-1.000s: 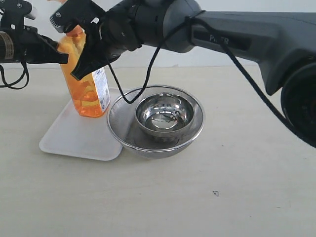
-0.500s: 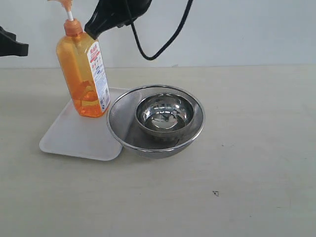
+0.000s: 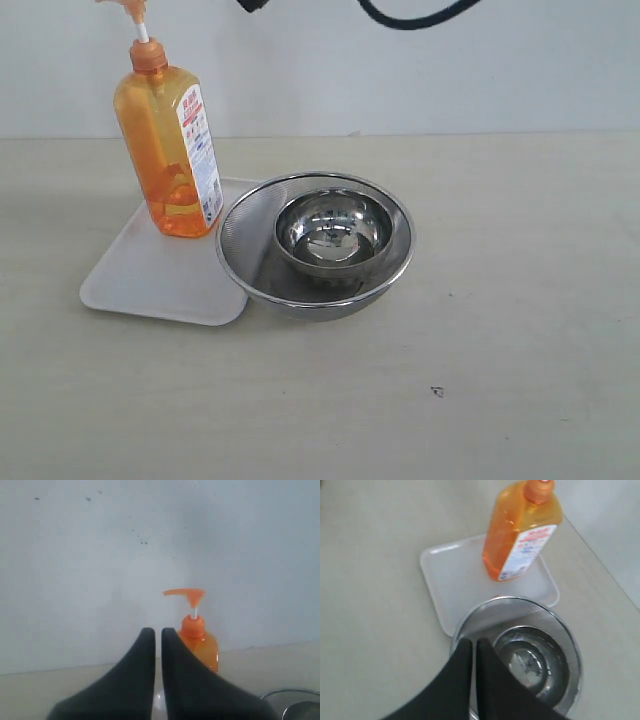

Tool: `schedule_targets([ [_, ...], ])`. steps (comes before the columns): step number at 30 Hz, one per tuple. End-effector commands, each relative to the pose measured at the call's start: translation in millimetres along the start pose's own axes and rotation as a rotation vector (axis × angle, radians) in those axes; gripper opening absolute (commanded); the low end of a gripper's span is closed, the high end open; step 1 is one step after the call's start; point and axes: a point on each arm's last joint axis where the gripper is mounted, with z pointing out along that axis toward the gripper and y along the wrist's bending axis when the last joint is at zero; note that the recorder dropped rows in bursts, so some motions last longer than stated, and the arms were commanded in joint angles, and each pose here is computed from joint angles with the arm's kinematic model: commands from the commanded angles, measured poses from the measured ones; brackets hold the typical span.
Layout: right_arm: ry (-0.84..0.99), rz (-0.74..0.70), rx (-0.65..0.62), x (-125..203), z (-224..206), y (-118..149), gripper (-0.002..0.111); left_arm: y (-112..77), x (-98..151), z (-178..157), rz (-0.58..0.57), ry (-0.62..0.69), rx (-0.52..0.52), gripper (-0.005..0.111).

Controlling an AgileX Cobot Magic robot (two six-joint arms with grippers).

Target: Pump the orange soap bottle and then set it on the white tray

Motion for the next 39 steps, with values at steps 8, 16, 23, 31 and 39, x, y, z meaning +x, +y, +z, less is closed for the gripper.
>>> schedule_targets([
  [8, -0.128, 0.014, -0.051, 0.5, -55.7, 14.8, 0.000, -0.2, 10.1, -110.1, -0.166, -0.327, -0.042, 0.005],
  [16, -0.137, 0.055, -0.053, 0.8, -60.1, 15.6, 0.000, -4.6, 5.3, -159.5, -0.154, -0.547, -0.003, 0.005],
  [23, -0.138, 0.057, -0.059, 0.7, -60.1, 16.1, 0.000, -5.6, 4.2, -165.2, -0.151, -0.574, 0.007, 0.005],
  [31, -0.138, 0.057, -0.059, 0.7, -60.1, 16.1, 0.000, -5.6, 4.2, -165.2, -0.151, -0.574, 0.007, 0.005],
  [39, -0.205, -0.006, 0.033, 8.2, -102.6, 17.5, 0.000, -5.6, 4.2, -165.2, -0.151, -0.574, 0.007, 0.005],
])
